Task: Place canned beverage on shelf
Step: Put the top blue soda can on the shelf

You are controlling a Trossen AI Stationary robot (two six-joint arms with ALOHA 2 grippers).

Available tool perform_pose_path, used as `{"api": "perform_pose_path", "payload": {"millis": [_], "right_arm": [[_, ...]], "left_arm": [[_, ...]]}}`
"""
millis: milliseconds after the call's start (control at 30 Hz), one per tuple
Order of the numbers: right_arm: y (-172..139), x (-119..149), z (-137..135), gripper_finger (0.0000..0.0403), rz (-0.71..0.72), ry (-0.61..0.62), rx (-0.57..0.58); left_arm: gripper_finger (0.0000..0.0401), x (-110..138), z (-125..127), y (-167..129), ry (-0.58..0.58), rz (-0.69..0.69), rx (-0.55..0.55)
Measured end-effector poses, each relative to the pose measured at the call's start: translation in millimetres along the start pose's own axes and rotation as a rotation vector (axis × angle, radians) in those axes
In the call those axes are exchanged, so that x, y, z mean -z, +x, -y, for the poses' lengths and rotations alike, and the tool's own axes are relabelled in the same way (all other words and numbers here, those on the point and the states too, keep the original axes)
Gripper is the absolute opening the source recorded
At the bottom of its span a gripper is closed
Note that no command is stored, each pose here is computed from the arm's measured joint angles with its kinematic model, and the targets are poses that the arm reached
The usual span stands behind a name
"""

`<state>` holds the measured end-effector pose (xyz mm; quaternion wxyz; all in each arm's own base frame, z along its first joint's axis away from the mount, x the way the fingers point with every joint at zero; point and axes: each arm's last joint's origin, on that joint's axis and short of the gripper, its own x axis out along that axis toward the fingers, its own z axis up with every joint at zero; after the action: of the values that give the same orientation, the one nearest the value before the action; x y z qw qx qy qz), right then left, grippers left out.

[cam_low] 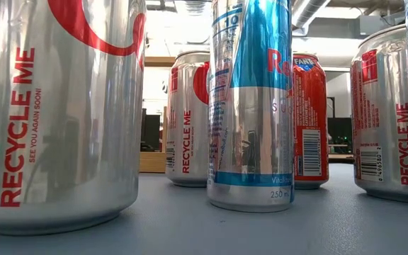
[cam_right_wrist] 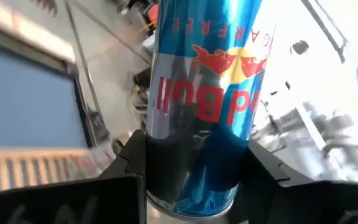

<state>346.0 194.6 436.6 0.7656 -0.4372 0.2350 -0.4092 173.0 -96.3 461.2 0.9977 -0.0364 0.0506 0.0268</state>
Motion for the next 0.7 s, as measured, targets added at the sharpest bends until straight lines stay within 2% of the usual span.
{"api": "perform_pose_path", "payload": {"millis": [233,300,367,500,700], "right_arm": [[28,21,-10,0.0143,-0.068,-0.341,0.024],[28,22,-17,0.0143,-0.062,-0.445,-0.016],[30,20,-31,0.0143,-0.055,-0.562,-0.058],[31,18,-74,0.0143,-0.04,-0.916,-0.104],[40,21,-140,0.0143,-0.051,-1.145,-0.144]], "left_arm": [[0.0297,11,-1,-1,-0.036,-0.094,-0.007],[0.0297,13,0,-3,-0.045,-0.115,-0.004],[0.0297,14,0,-6,-0.059,-0.128,-0.001],[0.0297,16,3,-8,-0.074,-0.139,0.011],[0.0297,15,3,-12,-0.08,-0.133,0.008]]}}
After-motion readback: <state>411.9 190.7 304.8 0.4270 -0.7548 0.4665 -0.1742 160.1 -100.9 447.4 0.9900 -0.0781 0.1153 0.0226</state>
